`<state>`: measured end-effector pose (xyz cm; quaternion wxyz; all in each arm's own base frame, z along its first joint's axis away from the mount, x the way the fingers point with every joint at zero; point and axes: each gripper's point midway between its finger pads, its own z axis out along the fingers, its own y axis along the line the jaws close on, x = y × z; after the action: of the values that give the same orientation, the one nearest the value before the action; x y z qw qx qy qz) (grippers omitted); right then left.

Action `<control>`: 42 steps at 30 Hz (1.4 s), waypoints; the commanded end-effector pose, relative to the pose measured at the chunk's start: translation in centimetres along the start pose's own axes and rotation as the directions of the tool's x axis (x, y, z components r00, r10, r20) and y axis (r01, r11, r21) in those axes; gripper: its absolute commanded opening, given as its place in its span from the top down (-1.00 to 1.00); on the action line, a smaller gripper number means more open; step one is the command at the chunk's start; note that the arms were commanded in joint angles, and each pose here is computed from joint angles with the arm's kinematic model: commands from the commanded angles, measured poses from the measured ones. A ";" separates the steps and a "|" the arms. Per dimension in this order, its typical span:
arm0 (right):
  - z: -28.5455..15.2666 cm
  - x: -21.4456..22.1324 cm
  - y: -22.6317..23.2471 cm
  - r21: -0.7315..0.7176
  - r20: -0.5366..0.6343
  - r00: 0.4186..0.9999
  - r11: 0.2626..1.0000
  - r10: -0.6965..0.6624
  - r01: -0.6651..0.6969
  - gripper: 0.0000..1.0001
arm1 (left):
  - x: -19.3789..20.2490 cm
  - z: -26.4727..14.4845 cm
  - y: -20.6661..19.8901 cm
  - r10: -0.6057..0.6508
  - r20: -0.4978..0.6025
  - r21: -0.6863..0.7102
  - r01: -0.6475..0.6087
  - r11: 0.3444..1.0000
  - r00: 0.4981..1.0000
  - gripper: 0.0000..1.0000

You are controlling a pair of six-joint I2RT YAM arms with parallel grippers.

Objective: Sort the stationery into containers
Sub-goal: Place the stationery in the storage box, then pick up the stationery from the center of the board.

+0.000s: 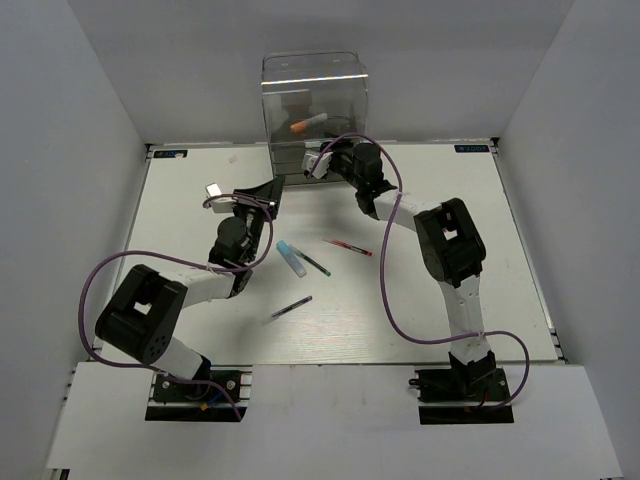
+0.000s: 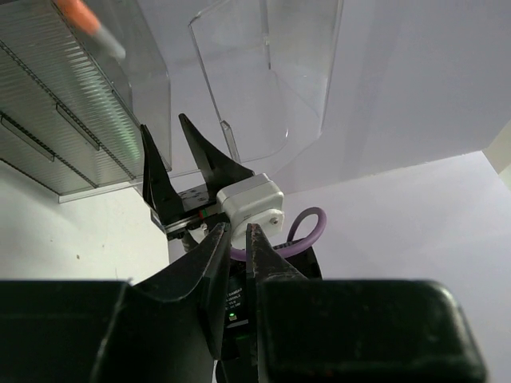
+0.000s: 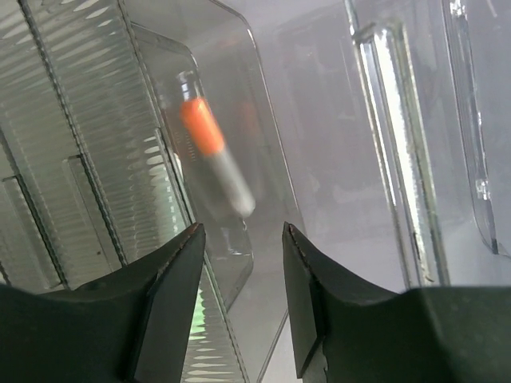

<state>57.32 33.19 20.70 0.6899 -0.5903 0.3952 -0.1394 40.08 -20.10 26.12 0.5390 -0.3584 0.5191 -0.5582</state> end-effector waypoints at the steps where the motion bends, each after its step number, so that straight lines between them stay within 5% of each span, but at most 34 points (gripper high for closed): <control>1: -0.8 -2.1 -6.2 0.139 0.033 0.999 0.990 -0.002 -0.002 0.00 | -0.7 -0.4 -2.1 -0.002 0.018 0.048 0.001 0.999 1.000 0.49; 12: -4.3 -6.3 -5.8 0.076 0.187 0.981 0.995 0.046 -0.061 0.09 | -0.9 -1.0 -1.5 0.002 0.024 0.030 -0.003 1.000 1.000 0.49; 23: -8.4 -7.6 -5.5 0.054 0.191 0.976 0.992 0.103 -0.115 0.09 | -1.0 -1.3 -0.7 0.032 0.026 -0.003 -0.032 0.999 0.999 0.47; 32: -14.1 -10.1 -1.5 -0.157 0.157 0.914 0.923 0.374 -0.351 0.12 | -0.3 -3.1 1.3 0.103 -0.069 -0.113 -0.111 0.987 0.992 0.27; 35: -16.1 -11.8 1.7 -0.392 0.039 0.842 0.784 0.538 -0.482 0.30 | 0.0 -4.0 2.2 0.154 -0.128 -0.194 -0.177 0.965 0.980 0.06; 37: -18.3 -13.5 4.8 -0.563 -0.110 0.760 0.590 0.641 -0.579 0.48 | 0.2 -5.3 4.1 0.193 -0.191 -0.296 -0.244 0.924 0.963 -0.03; 40: -20.6 -15.2 7.8 -0.640 -0.295 0.653 0.363 0.698 -0.677 0.62 | -1.1 -7.1 4.3 0.268 -0.238 -0.400 -0.346 0.849 0.933 -0.31; 42: -21.0 -16.7 8.8 -0.664 -0.336 0.624 0.292 0.705 -0.688 0.59 | -2.1 -8.6 4.7 0.287 -0.246 -0.470 -0.373 0.800 0.926 -0.46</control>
<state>35.41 31.21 23.14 0.5291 -0.6010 0.5471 0.2438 35.39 -18.05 22.42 0.4969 -0.3423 0.6791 -0.4180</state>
